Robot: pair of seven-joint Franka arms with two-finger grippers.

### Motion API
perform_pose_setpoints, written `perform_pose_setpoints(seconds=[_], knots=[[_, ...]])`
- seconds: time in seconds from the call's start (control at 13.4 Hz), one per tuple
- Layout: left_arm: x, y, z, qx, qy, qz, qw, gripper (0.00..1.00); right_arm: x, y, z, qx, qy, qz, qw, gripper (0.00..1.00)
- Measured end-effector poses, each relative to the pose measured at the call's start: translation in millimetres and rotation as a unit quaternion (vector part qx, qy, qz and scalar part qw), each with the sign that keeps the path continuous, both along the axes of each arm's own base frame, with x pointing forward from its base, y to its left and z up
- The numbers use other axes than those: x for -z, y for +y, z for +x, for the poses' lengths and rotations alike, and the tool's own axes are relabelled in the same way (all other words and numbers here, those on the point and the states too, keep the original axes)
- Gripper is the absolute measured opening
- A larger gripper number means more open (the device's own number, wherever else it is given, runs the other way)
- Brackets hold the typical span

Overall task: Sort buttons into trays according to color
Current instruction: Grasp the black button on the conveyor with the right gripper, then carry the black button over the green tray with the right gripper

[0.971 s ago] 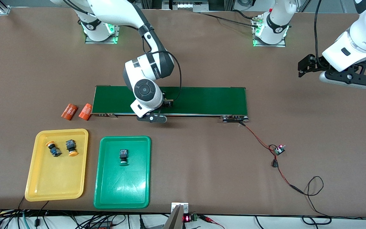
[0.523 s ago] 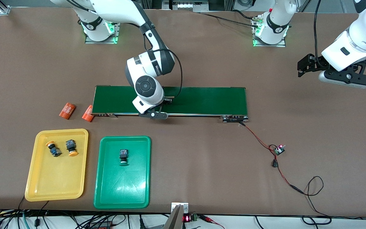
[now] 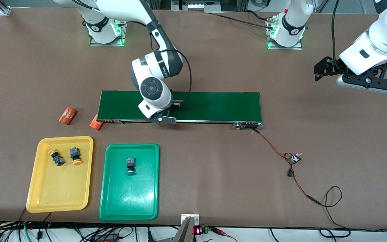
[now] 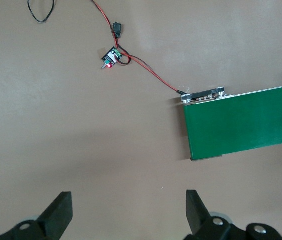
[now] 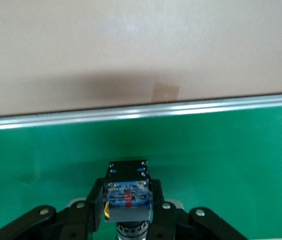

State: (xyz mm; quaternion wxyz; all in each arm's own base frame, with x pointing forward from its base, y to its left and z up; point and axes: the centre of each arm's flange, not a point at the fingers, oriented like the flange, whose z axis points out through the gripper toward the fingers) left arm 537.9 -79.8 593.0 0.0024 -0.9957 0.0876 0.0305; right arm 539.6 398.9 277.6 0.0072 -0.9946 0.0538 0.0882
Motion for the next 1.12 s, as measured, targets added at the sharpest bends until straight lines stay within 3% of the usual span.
perform_pose_setpoints(seconds=[0.22, 0.45, 0.6, 0.75, 1.12], knots=[[0, 0, 0, 0.000, 0.000, 0.000, 1.000, 1.00, -54, -37, 48, 0.038, -0.047, 0.023, 0.998, 0.41], [0, 0, 0, 0.000, 0.000, 0.000, 1.000, 1.00, -73, -92, 95, 0.068, -0.074, 0.030, 0.995, 0.41], [0, 0, 0, 0.000, 0.000, 0.000, 1.000, 1.00, -59, -112, 119, 0.069, -0.091, 0.023, 0.993, 0.41], [0, 0, 0, 0.000, 0.000, 0.000, 1.000, 1.00, -32, -118, 139, 0.057, -0.126, 0.016, 0.990, 0.41], [0, 0, 0, 0.000, 0.000, 0.000, 1.000, 1.00, 14, -127, 161, 0.033, -0.176, 0.004, 0.984, 0.41]])
